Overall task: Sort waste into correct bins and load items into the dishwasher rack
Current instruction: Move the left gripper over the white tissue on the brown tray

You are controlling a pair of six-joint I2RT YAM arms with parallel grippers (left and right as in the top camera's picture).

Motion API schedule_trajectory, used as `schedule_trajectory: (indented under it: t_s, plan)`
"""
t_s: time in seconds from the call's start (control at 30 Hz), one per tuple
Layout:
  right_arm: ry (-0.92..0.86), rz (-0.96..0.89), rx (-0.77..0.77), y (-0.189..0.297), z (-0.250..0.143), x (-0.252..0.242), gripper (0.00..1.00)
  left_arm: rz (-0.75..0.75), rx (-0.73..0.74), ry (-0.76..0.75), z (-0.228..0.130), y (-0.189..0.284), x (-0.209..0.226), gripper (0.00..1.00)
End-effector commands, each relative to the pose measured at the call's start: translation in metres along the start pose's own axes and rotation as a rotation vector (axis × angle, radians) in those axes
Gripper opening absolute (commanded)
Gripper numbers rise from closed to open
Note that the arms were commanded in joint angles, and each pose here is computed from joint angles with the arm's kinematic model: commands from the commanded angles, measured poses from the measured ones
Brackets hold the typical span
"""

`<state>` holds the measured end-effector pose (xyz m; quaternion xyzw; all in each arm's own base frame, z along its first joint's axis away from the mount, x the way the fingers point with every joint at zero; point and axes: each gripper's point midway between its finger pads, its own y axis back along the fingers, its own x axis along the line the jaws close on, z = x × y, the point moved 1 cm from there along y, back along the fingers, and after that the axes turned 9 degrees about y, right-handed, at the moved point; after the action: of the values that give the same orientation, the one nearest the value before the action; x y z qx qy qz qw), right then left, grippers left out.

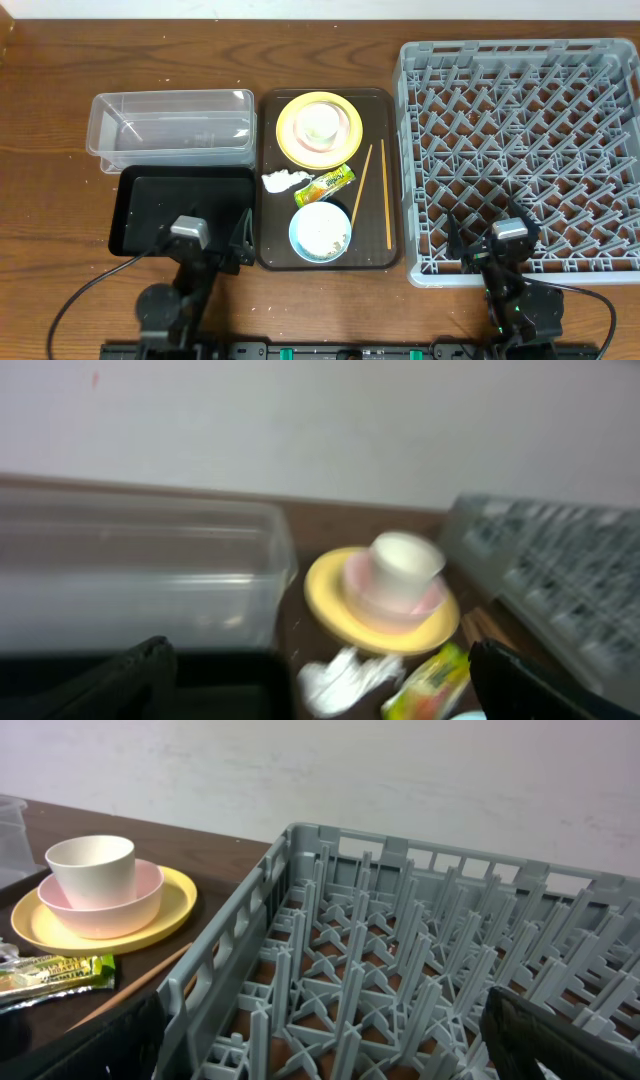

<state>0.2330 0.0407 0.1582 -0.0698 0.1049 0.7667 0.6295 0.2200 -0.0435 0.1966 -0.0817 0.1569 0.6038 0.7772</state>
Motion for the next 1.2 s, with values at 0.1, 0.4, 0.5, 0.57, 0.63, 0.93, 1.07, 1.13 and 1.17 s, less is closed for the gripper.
schedule_trajectory:
  t_s: [0.1, 0.4, 0.5, 0.57, 0.63, 0.93, 1.07, 1.13, 1.17]
  plan:
    - [0.011, -0.006, 0.001, 0.000, 0.000, 0.000, 0.99, -0.097, -0.052, 0.002, 0.076, 0.027, -0.046, 0.96]
    - [0.011, -0.006, 0.001, 0.000, 0.000, 0.000, 0.99, 0.048, 0.346, 0.117, 0.123, 0.015, -0.059, 0.96]
    - [0.011, -0.006, 0.001, 0.000, 0.000, 0.000, 0.99, 0.117, 0.534, 0.173, 0.123, 0.005, -0.057, 0.96]
    - [0.011, -0.006, 0.001, 0.000, 0.000, 0.000, 0.99, 0.124, 0.623, 0.205, 0.122, -0.008, -0.058, 0.96]
    - [0.011, -0.006, 0.001, 0.000, 0.000, 0.000, 0.99, 0.125, 0.715, 0.242, 0.112, -0.015, -0.058, 0.96]
    - [0.011, -0.006, 0.001, 0.000, 0.000, 0.000, 0.99, 0.221, 0.975, 0.418, 0.059, -0.041, -0.041, 0.33]
    - [0.011, -0.006, 0.001, 0.000, 0.000, 0.000, 0.99, 0.263, 1.051, 0.416, 0.037, -0.048, -0.035, 0.06]
    - [0.011, -0.006, 0.001, 0.000, 0.000, 0.000, 0.99, 0.311, 1.075, 0.392, 0.027, -0.051, -0.030, 0.06]
    - [0.011, -0.006, 0.001, 0.000, 0.000, 0.000, 0.99, 0.353, 1.081, 0.381, 0.022, -0.053, -0.026, 0.06]
